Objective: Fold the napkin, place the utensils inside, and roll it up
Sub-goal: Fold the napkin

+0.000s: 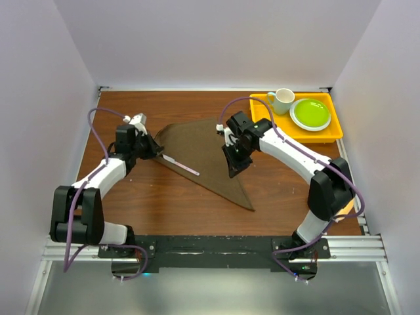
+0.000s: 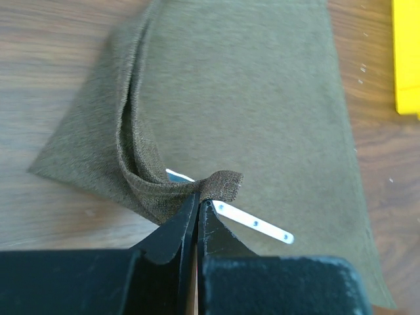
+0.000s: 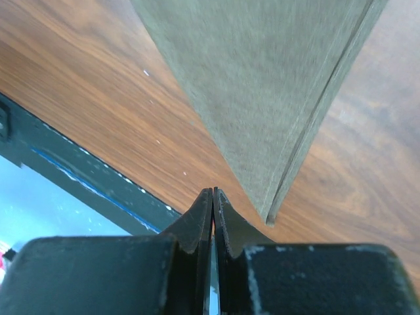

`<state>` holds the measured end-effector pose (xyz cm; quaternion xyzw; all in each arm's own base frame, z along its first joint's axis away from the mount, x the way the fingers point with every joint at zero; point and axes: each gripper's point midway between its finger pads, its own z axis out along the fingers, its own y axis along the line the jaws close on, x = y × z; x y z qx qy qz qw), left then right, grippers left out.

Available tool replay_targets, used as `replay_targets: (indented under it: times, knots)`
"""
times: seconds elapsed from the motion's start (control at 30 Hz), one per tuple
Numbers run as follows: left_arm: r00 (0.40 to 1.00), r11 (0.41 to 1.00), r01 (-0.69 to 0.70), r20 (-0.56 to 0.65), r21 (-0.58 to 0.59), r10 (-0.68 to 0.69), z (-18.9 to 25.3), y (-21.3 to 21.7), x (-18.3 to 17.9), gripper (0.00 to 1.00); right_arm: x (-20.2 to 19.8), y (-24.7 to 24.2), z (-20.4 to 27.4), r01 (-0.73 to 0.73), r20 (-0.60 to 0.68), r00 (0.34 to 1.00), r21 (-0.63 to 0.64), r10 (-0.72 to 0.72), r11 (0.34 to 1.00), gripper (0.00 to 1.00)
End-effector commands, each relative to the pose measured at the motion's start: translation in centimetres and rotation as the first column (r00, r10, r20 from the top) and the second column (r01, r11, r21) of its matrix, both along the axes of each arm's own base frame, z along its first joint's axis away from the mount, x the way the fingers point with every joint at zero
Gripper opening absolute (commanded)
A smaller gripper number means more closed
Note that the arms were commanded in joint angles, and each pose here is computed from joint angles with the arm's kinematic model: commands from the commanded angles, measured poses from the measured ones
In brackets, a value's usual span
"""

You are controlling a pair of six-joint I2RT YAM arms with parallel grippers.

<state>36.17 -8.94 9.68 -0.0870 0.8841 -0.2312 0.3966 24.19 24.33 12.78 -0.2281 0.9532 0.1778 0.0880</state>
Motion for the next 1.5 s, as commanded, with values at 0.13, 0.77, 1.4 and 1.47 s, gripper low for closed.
replay_targets:
  times: [0.13, 0.77, 1.4, 1.47]
  knots:
    - [0.991, 0.993, 0.110, 0.076, -0.045, -0.107, 2.4, -4.5, 1.7, 0.06, -2.2, -0.7, -0.9, 0.021, -0.047, 0.999, 0.020, -0.020, 1.000, 0.04]
    - [0.967, 0.971, 0.238, -0.094, 0.003, -0.237, -1.6, -9.1, -0.2, 0.09, -2.6, -1.6, -1.9, -0.003, -0.049, 0.999, 0.004, 0.004, 1.000, 0.04]
    - [0.940, 0.939, 0.341, 0.041, -0.049, -0.339, 2.6, -9.7, -2.8, 0.68, -1.3, 1.5, -2.3, 0.002, -0.122, 0.992, 0.091, 0.010, 0.996, 0.03]
    - [0.949, 0.948, 0.308, 0.099, -0.073, -0.301, 5.1, -9.2, -2.6, 0.66, -1.0, 2.6, -1.4, 0.017, -0.131, 0.991, 0.137, 0.001, 0.990, 0.04]
